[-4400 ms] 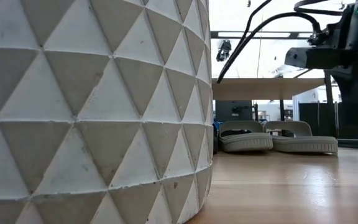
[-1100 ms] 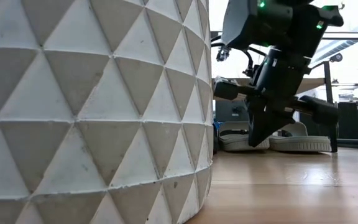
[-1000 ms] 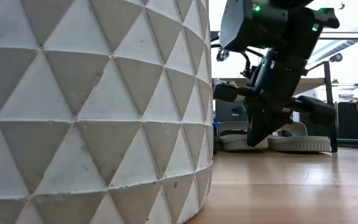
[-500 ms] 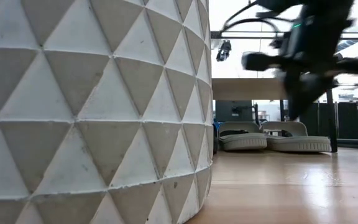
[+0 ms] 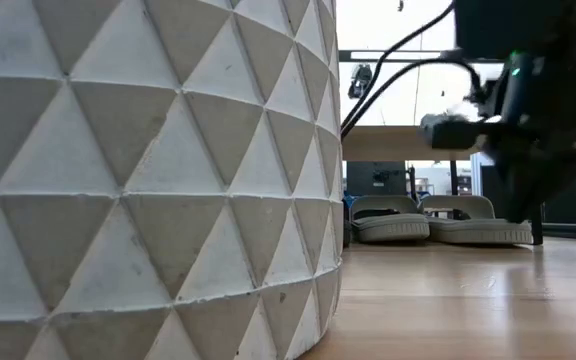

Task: Pick and place slides into the shelf
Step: Adjust the black and gray slides under the shelf

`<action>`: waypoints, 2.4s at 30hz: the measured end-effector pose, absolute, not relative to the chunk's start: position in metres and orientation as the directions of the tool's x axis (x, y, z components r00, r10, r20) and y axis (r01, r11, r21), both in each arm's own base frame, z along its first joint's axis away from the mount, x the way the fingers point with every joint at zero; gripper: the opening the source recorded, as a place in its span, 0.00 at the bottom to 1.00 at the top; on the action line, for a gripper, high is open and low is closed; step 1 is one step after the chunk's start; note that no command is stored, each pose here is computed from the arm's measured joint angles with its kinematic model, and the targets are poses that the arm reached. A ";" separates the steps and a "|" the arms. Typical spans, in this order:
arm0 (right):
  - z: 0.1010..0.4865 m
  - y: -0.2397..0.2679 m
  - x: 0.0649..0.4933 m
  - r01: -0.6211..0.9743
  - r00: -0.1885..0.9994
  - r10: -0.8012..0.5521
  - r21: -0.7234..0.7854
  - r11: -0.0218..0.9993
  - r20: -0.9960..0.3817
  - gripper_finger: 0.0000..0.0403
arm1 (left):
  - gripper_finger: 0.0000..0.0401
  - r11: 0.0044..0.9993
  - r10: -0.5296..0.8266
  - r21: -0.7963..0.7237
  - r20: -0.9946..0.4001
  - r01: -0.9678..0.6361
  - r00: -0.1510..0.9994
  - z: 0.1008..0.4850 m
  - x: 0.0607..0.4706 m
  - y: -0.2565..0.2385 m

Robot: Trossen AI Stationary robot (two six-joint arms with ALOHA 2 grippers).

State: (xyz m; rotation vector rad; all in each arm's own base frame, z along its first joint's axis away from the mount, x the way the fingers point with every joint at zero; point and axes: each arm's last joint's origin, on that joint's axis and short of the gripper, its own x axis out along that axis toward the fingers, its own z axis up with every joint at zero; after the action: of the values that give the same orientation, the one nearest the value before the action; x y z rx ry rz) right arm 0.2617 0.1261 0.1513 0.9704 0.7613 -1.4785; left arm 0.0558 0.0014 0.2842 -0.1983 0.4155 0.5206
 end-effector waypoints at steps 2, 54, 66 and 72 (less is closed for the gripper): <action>0.147 0.121 0.260 0.987 -0.014 -0.457 0.059 -0.146 -0.890 0.02 | 0.37 0.851 0.440 -0.079 -0.433 -0.519 0.787 0.284 0.056 0.001; 0.169 0.127 0.406 0.908 0.417 -0.377 0.393 0.141 -0.827 0.02 | 0.37 0.853 0.433 -0.087 -0.431 -0.514 0.792 0.284 0.055 0.001; 0.151 0.115 0.413 0.956 0.287 -0.460 0.282 0.081 -0.840 0.02 | 0.37 0.854 0.433 -0.087 -0.428 -0.513 0.794 0.285 0.054 0.002; 0.147 0.100 0.414 0.964 0.258 -0.482 0.255 0.072 -0.837 0.02 | 0.37 0.854 0.433 -0.087 -0.429 -0.513 0.793 0.284 0.054 0.002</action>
State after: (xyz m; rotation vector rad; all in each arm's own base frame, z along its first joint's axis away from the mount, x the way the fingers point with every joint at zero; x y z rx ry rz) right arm 0.4137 0.0998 0.1466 0.9435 0.6476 -1.2087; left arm 0.0539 0.0019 0.2844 -0.2033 0.4101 0.5119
